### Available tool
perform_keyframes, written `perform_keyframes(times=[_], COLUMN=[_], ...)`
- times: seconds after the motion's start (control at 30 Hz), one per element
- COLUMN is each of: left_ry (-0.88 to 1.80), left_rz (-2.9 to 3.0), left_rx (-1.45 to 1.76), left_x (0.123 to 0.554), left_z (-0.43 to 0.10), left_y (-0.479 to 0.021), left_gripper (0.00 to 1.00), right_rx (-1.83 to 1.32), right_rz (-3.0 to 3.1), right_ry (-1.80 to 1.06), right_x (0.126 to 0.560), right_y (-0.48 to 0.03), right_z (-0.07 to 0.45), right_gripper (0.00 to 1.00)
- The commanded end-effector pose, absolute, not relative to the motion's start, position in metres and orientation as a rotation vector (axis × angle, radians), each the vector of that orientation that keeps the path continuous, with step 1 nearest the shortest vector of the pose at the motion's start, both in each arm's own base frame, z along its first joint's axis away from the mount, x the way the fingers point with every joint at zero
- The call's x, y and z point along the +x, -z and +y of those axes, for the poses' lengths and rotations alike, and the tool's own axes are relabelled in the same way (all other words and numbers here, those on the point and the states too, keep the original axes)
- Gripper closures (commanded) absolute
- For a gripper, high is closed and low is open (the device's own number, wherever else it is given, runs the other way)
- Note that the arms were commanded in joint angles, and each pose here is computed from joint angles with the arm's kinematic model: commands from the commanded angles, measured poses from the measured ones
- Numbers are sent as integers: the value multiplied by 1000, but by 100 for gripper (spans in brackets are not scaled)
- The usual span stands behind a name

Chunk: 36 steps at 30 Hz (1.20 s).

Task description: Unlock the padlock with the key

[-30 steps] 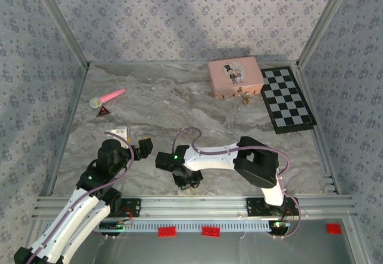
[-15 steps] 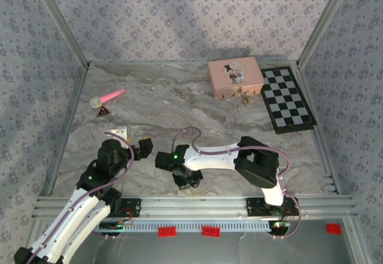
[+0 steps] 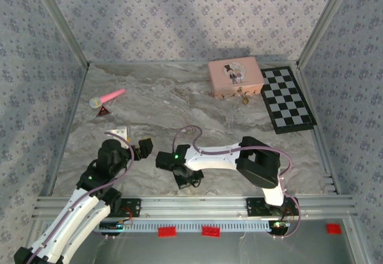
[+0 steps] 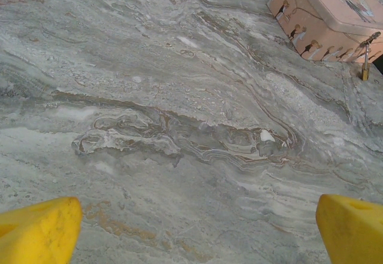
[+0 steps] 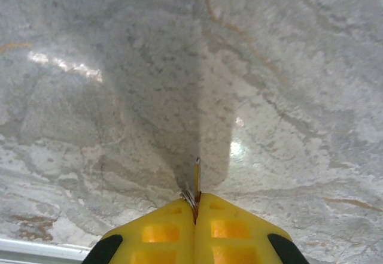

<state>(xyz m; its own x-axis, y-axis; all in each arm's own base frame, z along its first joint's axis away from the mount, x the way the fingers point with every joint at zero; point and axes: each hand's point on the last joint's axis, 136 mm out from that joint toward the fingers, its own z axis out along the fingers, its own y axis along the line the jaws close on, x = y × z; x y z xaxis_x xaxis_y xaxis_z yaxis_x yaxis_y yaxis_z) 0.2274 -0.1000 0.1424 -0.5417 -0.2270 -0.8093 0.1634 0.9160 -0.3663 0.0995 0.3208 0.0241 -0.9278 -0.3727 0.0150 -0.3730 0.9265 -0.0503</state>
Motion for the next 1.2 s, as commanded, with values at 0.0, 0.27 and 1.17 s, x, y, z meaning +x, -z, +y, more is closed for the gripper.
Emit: perform_keyframes(times=[0.0,0.27,1.17], left_ry=[505,526,976], left_rz=[2056,2072,2074], left_rx=[-57,-31,429], left_x=[232,237,257], left_z=[-101,-109,-248], left_y=[-148,-147,-190], left_gripper=[0,0,5], right_rx=[570,664,1237], right_rz=[-3157,-3391,-3483], right_ry=[-119,379,1900], right_x=[112,156,215], right_y=[-40,-85,-191], right_z=[305,305,311], right_gripper=[99,100,100])
